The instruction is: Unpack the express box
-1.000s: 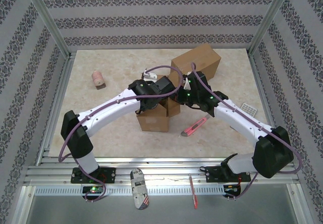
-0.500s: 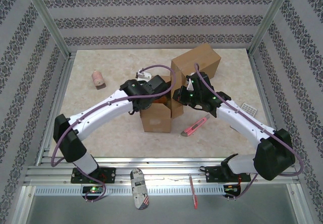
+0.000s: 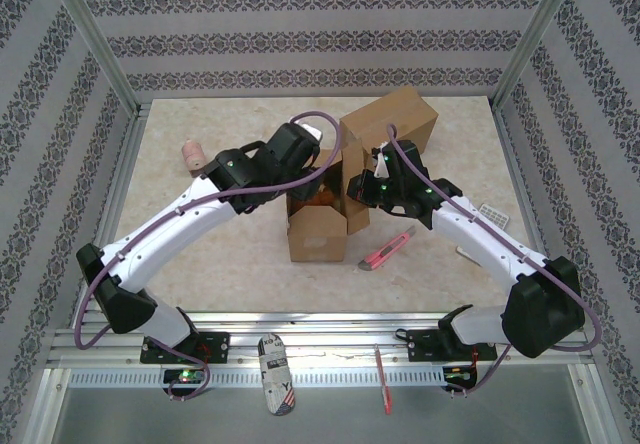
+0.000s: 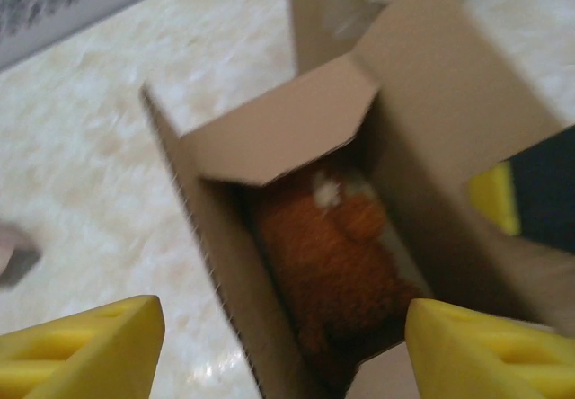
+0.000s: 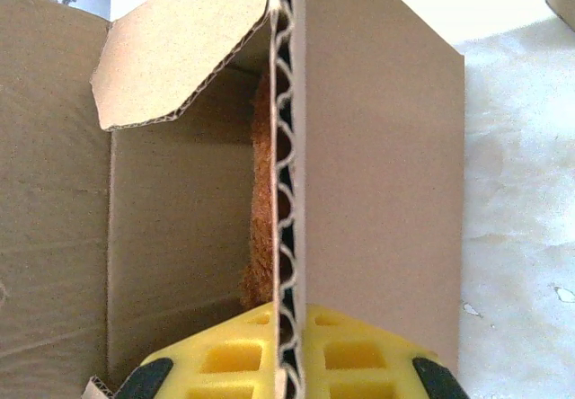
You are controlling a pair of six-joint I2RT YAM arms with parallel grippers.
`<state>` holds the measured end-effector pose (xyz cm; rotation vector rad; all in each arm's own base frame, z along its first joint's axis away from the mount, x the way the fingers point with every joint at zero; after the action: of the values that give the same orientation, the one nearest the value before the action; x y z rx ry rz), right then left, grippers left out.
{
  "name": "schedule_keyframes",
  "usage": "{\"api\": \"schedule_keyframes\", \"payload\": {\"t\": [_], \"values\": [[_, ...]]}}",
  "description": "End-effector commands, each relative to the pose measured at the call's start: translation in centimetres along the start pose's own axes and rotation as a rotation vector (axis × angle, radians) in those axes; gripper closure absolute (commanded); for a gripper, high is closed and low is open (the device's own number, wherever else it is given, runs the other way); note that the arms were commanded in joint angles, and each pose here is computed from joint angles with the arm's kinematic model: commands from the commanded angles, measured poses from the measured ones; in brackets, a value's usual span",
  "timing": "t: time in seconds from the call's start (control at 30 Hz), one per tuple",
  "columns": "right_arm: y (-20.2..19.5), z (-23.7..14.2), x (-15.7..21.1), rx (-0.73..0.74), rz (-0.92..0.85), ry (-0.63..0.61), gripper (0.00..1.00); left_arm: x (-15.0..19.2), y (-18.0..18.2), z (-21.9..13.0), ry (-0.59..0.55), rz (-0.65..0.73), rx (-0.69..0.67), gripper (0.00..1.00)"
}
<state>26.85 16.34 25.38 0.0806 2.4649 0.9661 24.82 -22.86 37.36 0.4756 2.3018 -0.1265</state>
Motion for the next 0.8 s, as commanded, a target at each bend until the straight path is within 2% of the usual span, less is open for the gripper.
{"api": "schedule_keyframes", "payload": {"t": [0.0, 0.2, 0.23, 0.27, 0.3, 0.33, 0.6, 0.77], "values": [[1.2, -1.0, -0.9, -0.054, -0.046, -0.015, 1.00, -2.1, -1.2, 0.5, -0.064, 0.185, 0.127, 0.38], [1.3, -1.2, -1.1, -0.059, -0.064, 0.008, 1.00, -2.0, -2.6, 4.1, -0.013, 0.410, 0.142, 0.59], [1.3, -1.4, -1.2, -0.056, -0.066, 0.008, 1.00, -1.9, -2.7, 4.7, -0.003, 0.440, 0.138, 0.58], [1.3, -1.4, -1.2, -0.056, -0.069, 0.008, 1.00, -1.7, -2.7, 5.4, 0.011, 0.459, 0.131, 0.53], [1.2, -1.5, -1.2, -0.056, -0.068, 0.007, 1.00, -1.6, -2.6, 6.0, 0.026, 0.472, 0.121, 0.41], [1.2, -1.7, -1.3, -0.058, -0.066, 0.004, 1.00, -1.4, -2.4, 6.7, 0.042, 0.481, 0.112, 0.38], [0.7, -1.9, -1.2, -0.052, -0.058, 0.005, 1.00, 0.5, -1.6, 10.4, 0.142, 0.533, 0.101, 0.34], [0.5, -1.9, -1.1, -0.051, -0.055, 0.004, 1.00, 1.0, -0.9, 12.7, 0.165, 0.548, 0.058, 0.34]]}}
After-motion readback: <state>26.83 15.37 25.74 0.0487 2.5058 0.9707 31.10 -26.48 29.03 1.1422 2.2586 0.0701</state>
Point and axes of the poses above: each hand's point on the last joint's axis, 136 mm out from that joint toward the fingers, its own z axis out along the fingers, its own y axis along the line the jaws close on, x = y × z, the point moved 10 cm from there along -z, back along the fingers, and after that the axes turned 5 degrees about -z, right-handed, at the moved point
